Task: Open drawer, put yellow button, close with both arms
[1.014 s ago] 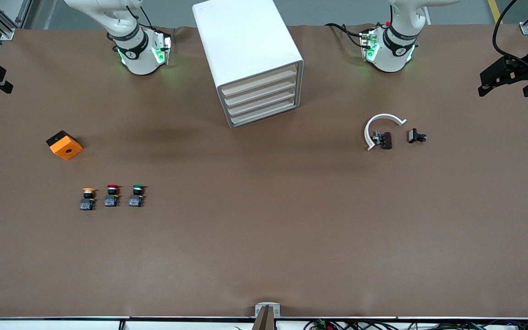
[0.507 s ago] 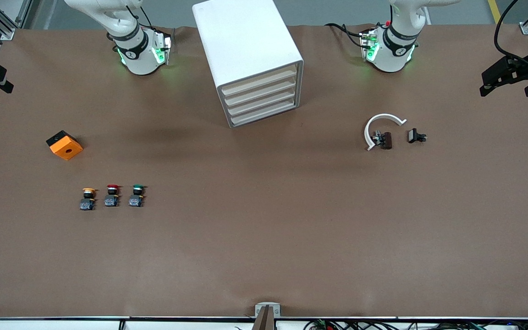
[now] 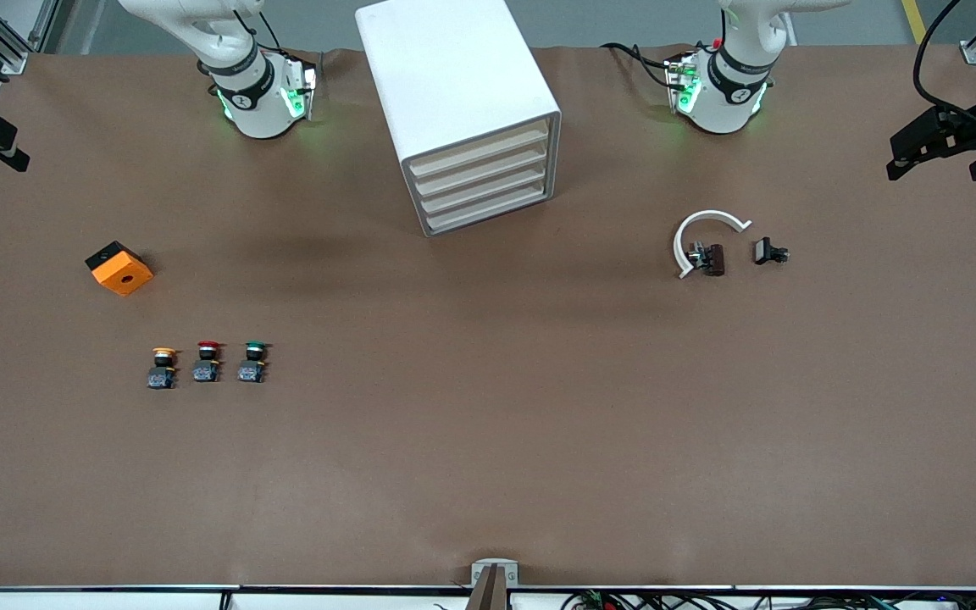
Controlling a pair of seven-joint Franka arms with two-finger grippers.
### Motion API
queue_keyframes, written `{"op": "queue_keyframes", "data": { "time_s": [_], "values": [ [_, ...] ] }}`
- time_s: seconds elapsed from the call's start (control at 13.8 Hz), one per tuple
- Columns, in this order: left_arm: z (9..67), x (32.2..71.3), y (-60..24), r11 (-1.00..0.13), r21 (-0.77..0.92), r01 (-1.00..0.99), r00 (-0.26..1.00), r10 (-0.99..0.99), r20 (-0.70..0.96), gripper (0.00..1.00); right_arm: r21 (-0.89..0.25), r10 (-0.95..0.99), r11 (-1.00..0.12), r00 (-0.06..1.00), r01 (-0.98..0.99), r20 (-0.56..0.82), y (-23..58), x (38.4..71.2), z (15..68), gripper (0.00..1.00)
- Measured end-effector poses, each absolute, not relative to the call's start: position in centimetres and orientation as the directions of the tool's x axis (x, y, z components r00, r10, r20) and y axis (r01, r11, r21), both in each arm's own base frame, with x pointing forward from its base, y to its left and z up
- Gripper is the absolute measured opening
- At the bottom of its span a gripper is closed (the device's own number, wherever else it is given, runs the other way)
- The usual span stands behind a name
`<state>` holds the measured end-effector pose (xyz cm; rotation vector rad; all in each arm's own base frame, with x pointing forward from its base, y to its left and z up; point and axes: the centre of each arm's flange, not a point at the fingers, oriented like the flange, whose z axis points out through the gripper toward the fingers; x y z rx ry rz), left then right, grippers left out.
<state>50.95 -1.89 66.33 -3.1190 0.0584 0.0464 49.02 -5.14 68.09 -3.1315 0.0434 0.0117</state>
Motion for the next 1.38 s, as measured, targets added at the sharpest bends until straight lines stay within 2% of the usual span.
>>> {"op": "queue_keyframes", "data": {
  "time_s": [0.87,1.38],
  "values": [
    [61.6,54.1,-1.6,-1.000,-0.017,-0.017,0.995,-0.015,-0.103,1.00,-0.010,-0.028,-1.000,1.000,-0.028,-0.007,-5.1,48.8,68.2,1.00],
    [57.0,56.6,-9.0,-1.000,-0.018,-0.002,0.992,0.000,-0.128,1.00,-0.010,-0.028,-1.000,1.000,-0.028,-0.005,-5.1,48.8,68.2,1.00]
  ]
}}
